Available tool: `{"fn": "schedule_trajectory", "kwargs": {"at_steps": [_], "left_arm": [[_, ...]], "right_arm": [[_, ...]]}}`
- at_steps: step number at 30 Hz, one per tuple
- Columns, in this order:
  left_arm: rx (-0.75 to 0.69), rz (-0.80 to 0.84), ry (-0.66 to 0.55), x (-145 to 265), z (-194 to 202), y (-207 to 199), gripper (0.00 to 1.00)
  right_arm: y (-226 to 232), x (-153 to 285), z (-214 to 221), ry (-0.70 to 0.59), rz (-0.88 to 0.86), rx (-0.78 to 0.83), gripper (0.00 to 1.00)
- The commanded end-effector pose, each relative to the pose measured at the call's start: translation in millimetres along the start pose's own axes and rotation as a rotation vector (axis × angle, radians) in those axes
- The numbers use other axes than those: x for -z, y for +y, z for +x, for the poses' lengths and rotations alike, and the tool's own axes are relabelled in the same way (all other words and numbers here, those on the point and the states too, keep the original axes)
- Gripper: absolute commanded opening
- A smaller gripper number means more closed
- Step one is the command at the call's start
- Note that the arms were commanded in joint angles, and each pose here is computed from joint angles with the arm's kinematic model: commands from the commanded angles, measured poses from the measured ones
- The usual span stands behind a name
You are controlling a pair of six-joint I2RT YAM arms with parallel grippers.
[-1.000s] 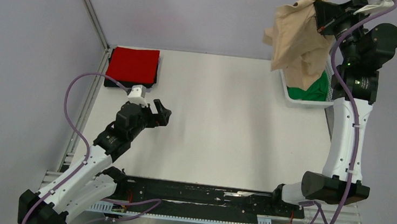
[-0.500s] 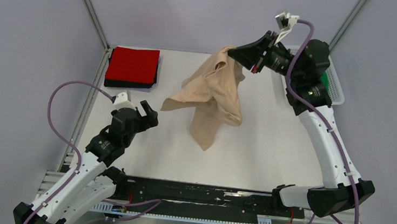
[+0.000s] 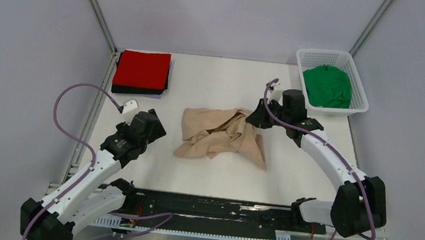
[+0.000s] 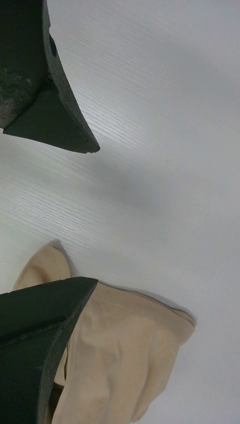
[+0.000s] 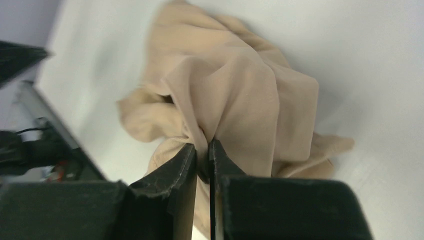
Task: Fold and stack the t-shirts
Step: Move the tshirt to the center of the board
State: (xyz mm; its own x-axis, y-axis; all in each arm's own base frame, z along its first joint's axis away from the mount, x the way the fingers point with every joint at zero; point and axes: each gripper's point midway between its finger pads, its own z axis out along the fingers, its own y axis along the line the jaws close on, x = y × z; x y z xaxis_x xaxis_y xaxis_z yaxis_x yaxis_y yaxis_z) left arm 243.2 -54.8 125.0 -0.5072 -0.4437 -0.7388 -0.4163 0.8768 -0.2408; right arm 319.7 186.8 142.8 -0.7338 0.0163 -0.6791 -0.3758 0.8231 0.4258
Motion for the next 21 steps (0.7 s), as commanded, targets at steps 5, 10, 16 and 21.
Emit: {"fn": "schedule_trajectory", "kwargs": {"at_steps": [5, 10, 16, 21], "left_arm": [[-0.057, 0.150, 0.202, -9.8, 35.1, -42.1, 1.00], [-0.106, 0.140, 0.337, -16.7, 75.9, -31.0, 1.00], [-0.080, 0.283, 0.403, -20.3, 102.8, -49.8, 1.00], [-0.059, 0.410, 0.428, -17.4, 106.4, -75.3, 0.96]], "right_arm": [[-107.8, 23.5, -14.2, -0.082, 0.664, -0.122, 1.00], [-98.9, 72.3, -26.9, -0.288, 0.705, -0.269, 1.00], [-67.9, 110.2, -12.0, -0.422, 0.539, -0.355, 1.00], [-65.3, 117.3, 24.5, -0.440, 0.485, -0.439, 1.00]]}}
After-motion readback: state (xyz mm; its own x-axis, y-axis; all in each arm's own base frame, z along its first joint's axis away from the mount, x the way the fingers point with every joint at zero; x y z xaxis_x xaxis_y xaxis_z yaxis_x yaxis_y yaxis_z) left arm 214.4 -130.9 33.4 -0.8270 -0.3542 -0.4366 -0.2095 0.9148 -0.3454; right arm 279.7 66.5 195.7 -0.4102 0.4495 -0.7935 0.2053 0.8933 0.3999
